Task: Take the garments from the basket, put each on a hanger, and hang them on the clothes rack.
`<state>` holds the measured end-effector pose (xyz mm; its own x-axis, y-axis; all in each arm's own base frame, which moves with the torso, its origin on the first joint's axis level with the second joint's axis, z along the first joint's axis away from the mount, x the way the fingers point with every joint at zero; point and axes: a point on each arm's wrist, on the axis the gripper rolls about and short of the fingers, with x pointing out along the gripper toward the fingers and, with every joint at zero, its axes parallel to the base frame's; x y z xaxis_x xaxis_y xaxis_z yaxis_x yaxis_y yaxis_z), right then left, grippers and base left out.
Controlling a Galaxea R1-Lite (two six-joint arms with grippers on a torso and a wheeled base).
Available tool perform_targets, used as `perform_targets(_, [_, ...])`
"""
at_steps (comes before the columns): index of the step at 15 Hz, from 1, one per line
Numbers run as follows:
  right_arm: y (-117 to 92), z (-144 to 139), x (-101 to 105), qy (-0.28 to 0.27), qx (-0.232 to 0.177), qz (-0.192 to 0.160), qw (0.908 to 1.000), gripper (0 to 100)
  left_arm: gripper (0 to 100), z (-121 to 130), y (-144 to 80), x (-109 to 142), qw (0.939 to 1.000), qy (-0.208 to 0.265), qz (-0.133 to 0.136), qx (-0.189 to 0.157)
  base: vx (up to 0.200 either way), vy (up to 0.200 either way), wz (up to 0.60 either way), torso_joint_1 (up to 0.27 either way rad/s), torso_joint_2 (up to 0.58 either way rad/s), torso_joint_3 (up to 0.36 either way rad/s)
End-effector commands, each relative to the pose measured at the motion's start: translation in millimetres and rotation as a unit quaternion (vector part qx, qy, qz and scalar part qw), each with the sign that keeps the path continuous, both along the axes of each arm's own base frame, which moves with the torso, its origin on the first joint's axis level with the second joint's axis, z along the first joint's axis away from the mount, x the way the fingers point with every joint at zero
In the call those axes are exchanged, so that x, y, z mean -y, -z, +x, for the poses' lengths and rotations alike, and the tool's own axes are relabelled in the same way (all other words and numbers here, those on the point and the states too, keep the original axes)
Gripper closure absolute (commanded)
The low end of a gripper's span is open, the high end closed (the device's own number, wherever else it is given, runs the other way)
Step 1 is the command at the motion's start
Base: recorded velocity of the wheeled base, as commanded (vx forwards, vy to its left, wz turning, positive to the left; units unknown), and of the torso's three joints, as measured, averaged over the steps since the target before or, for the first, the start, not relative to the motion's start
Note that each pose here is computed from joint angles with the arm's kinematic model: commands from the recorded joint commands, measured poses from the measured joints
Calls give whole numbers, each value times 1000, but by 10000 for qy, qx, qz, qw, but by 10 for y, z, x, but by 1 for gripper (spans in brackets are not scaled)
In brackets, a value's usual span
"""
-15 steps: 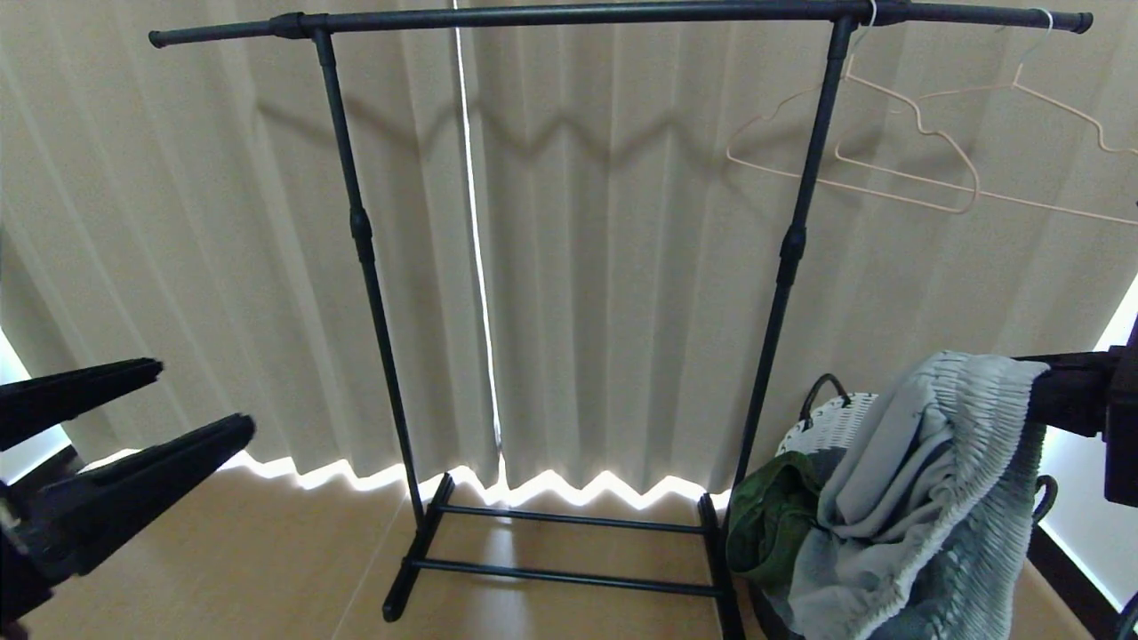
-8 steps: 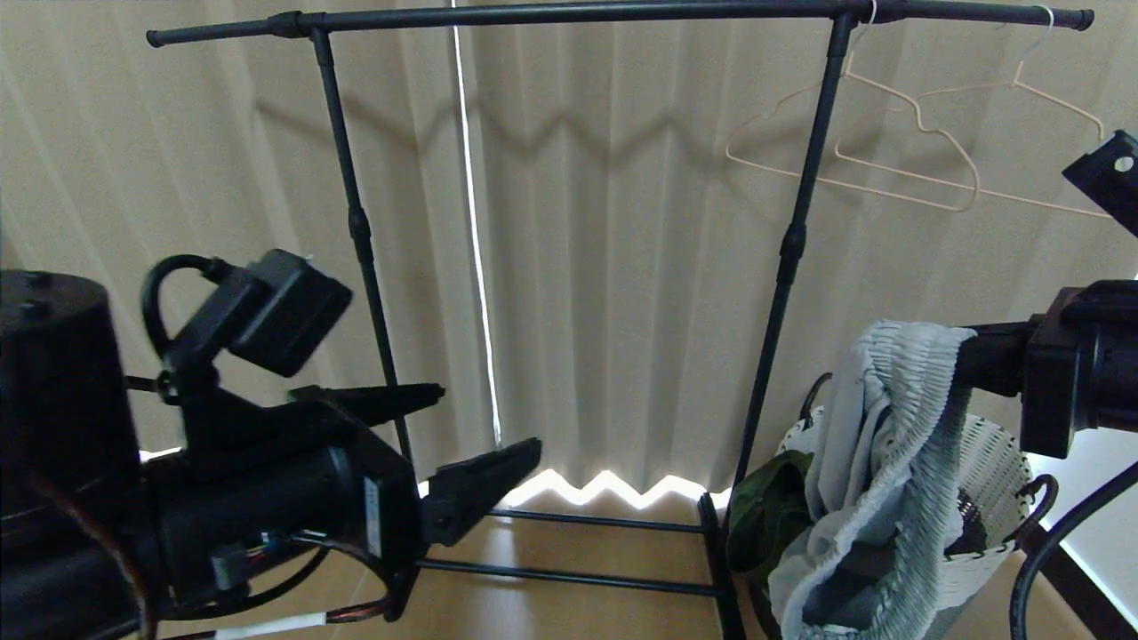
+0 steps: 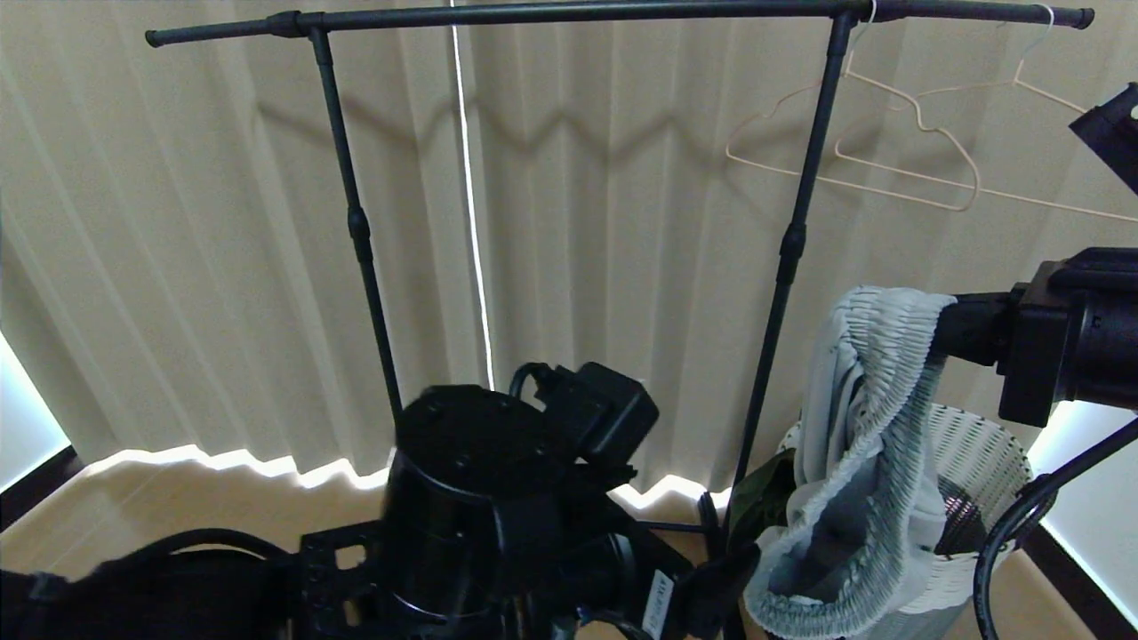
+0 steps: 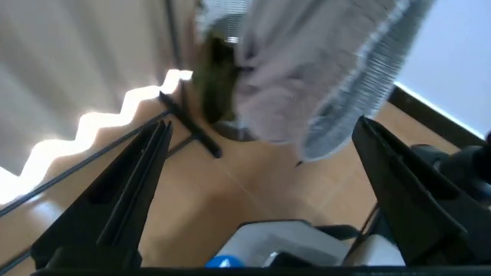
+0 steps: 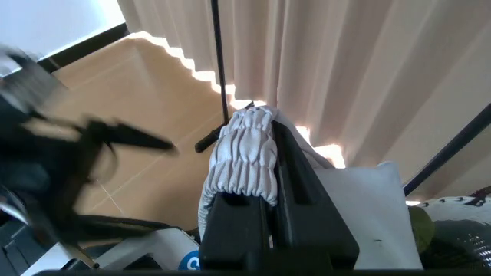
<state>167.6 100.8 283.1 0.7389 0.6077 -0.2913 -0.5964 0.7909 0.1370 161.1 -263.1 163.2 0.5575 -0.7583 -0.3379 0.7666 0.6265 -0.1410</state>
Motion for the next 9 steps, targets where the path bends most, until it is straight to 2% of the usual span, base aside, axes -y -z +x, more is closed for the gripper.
perform_targets(1, [-27,-34,12,-89,56,60,9999,100,0,33,333,279,9995,100,272,-160,0,0,0,0,0,0])
perform_targets(4, [-84,-111,48,-208,173,163,9995,100,0,78,568,500,9975,-531,349,-297,0,0,0,0,0,0])
perform_targets(6, [-99,-136,60,-252,201,192,9993,100,0,104,653,583,9962,-707,346,-372,0,0,0,0,0,0])
perform_targets(7, [-115,-157,69,-304,234,226,9990,100,0,159,724,683,9950,-853,223,-477,0,0,0,0,0,0])
perform_targets(8, [-120,-165,74,-312,246,235,9989,100,0,178,722,707,9940,-996,143,-435,0,0,0,0,0,0])
perform_targets(9, [-120,-165,74,-312,246,235,9989,100,0,179,722,706,9937,-1031,147,-420,0,0,0,0,0,0])
